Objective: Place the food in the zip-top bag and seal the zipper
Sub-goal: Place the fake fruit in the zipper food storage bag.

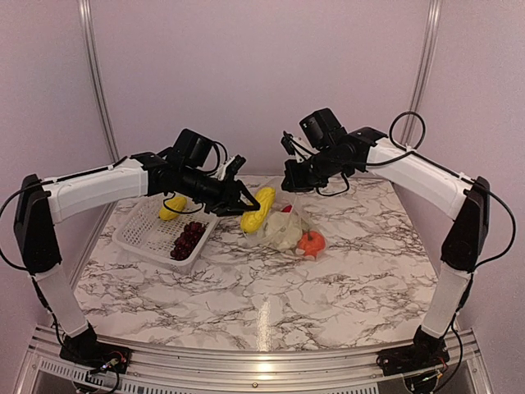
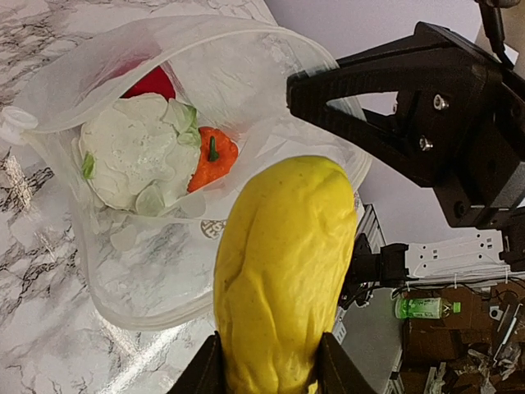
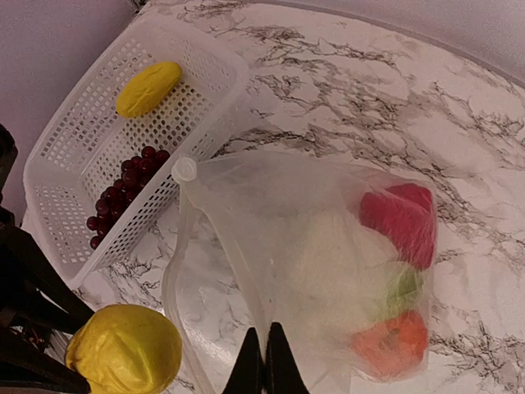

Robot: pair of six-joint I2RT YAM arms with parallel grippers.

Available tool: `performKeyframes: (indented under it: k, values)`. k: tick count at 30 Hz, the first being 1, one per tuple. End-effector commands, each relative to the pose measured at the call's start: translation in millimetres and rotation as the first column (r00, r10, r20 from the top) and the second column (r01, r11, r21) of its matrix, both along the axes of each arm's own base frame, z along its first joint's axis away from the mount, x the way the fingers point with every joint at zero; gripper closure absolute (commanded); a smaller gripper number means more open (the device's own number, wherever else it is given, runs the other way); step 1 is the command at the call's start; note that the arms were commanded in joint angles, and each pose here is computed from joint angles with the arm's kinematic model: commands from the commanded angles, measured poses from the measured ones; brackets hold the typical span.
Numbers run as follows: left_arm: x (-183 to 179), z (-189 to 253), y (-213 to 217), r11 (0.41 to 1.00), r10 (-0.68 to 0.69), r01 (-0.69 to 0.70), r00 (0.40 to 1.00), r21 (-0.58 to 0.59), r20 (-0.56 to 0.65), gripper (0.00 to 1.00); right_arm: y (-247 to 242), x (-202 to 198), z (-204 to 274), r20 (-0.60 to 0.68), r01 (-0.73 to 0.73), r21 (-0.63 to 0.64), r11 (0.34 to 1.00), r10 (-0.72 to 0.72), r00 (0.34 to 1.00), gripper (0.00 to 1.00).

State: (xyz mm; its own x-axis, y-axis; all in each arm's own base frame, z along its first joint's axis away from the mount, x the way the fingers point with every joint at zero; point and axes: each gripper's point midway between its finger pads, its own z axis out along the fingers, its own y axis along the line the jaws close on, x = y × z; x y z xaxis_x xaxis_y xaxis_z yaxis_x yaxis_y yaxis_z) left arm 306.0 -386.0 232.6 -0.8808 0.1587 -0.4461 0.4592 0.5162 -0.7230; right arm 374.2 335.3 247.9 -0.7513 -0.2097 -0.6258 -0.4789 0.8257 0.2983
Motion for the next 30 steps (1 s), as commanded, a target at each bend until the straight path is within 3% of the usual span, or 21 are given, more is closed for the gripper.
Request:
performKeyframes:
  k: [1, 14, 22, 30]
  values:
    - [2.5, -11.7, -10.7, 1.000, -0.012, 0.013, 0.999, 0.028, -0.045, 0.81, 6.1, -9.3, 21.4, 0.030, -0.016, 0.067, 0.998, 0.014, 0.999, 1.00]
    - [38.5, -44.9, -33.9, 0.987, 0.154, -0.144, 0.971, 0.066, -0.182, 0.85, 6.2, -16.3, 21.2, 0.029, -0.042, 0.081, 0.996, 0.040, 0.999, 1.00]
    - [74.8, -44.2, -36.2, 0.938, 0.345, -0.334, 0.919, 0.087, -0.192, 0.85, 11.3, -17.9, 30.5, 0.031, -0.059, 0.110, 0.992, 0.056, 0.998, 1.00]
    - [93.7, -43.9, -55.6, 0.903, 0.424, -0.428, 0.869, 0.040, -0.254, 0.84, 18.6, -20.9, 36.9, 0.022, -0.079, 0.146, 0.986, 0.076, 0.997, 1.00]
